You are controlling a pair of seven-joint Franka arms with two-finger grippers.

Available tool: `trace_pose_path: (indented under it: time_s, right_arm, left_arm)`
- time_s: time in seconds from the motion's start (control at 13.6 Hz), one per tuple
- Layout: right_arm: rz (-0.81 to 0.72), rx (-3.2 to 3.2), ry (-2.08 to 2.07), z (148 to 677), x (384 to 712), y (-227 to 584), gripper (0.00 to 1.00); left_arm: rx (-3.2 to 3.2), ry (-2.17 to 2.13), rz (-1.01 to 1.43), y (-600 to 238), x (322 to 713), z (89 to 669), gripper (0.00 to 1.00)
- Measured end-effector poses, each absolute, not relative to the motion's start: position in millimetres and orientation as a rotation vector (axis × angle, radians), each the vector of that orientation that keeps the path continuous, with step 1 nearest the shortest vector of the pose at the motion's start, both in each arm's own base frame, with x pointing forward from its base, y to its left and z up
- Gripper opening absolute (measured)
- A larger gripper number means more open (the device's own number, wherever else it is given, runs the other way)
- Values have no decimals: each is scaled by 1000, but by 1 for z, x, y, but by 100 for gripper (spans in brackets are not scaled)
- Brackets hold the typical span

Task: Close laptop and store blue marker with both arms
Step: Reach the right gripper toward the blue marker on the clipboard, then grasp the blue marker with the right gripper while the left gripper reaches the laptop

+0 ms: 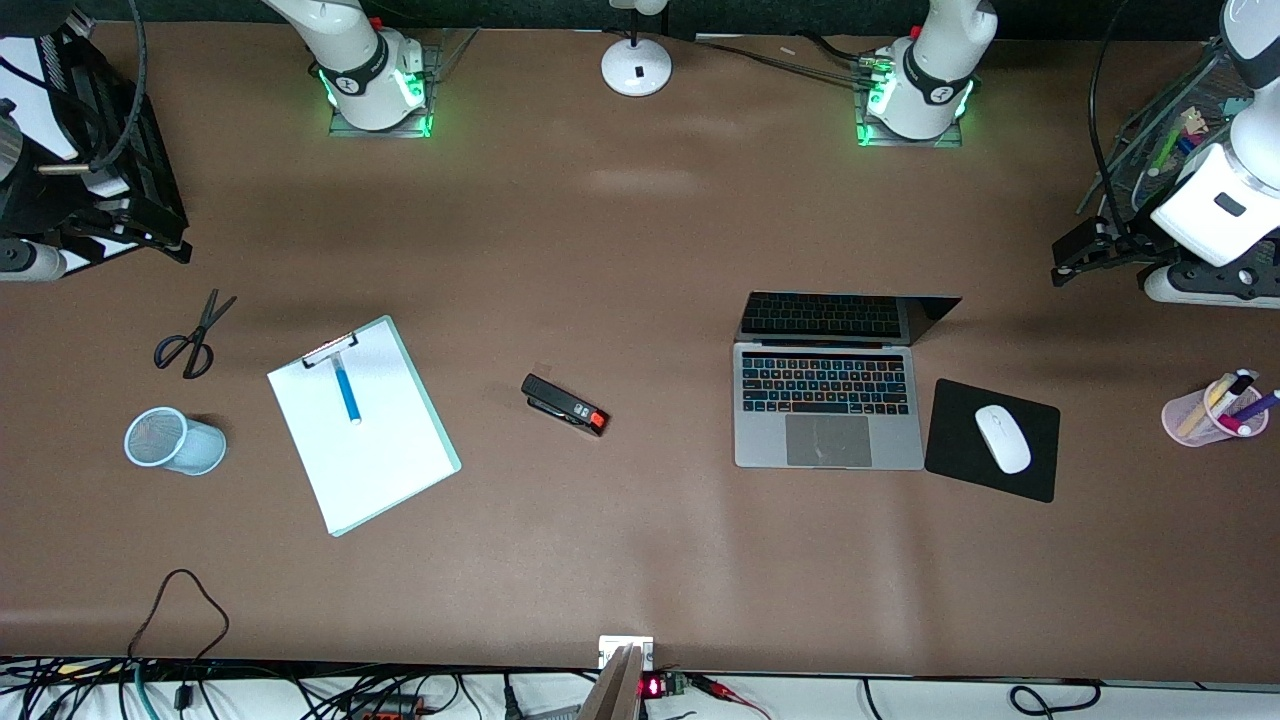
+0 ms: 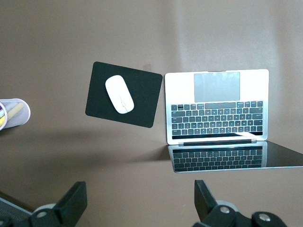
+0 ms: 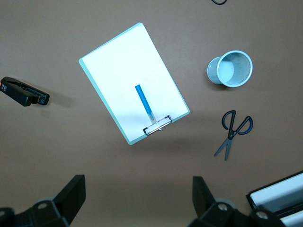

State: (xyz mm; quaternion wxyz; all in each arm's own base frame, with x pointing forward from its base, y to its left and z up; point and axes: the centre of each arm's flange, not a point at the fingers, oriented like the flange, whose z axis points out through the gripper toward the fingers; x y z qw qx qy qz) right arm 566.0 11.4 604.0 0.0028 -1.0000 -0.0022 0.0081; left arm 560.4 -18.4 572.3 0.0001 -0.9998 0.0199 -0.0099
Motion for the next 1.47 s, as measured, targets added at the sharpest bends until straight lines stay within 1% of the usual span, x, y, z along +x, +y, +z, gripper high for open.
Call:
trace_pose_path:
  time_s: [0.44, 0.59, 0.73, 0.88, 0.95, 1.03, 1.1, 1.18, 1.25, 1.32, 1.4, 1.47]
  right_arm:
    - [25, -3136, -10, 604, 566, 12, 100]
    - [42, -3136, -11, 597, 570, 12, 100]
    - [73, -3137, -16, 576, 582, 13, 100]
    - [119, -3131, -136, 537, 601, 16, 100]
    - [135, -3120, -254, 513, 612, 17, 100]
    - [150, -3107, -357, 489, 622, 17, 100]
    - [168, -3093, -439, 466, 631, 16, 100]
    - [180, -3081, -501, 447, 638, 17, 94]
    - [180, -3073, -545, 429, 644, 19, 94]
    - [176, -3067, -577, 412, 649, 20, 87]
    - [168, -3058, -626, 394, 654, 21, 78]
    - [155, -3046, -688, 374, 659, 22, 78]
  left_arm:
    - [-3139, 92, -9, -28, 555, 578, 100]
    - [-3139, 92, -2, -28, 555, 578, 100]
    - [-3138, 92, 44, -28, 552, 575, 100]
    - [-3136, 90, 99, -28, 548, 572, 100]
    - [-3136, 85, 102, -26, 548, 572, 94]
    - [-3137, 76, 99, -23, 549, 573, 94]
    - [-3138, 68, 93, -20, 549, 575, 86]
    - [-3138, 61, 93, -17, 549, 576, 74]
    - [-3138, 58, 108, -16, 549, 576, 63]
    - [-3137, 58, 124, -16, 548, 576, 51]
    - [-3137, 58, 133, -16, 548, 575, 42]
    - [-3136, 58, 140, -16, 549, 573, 30]
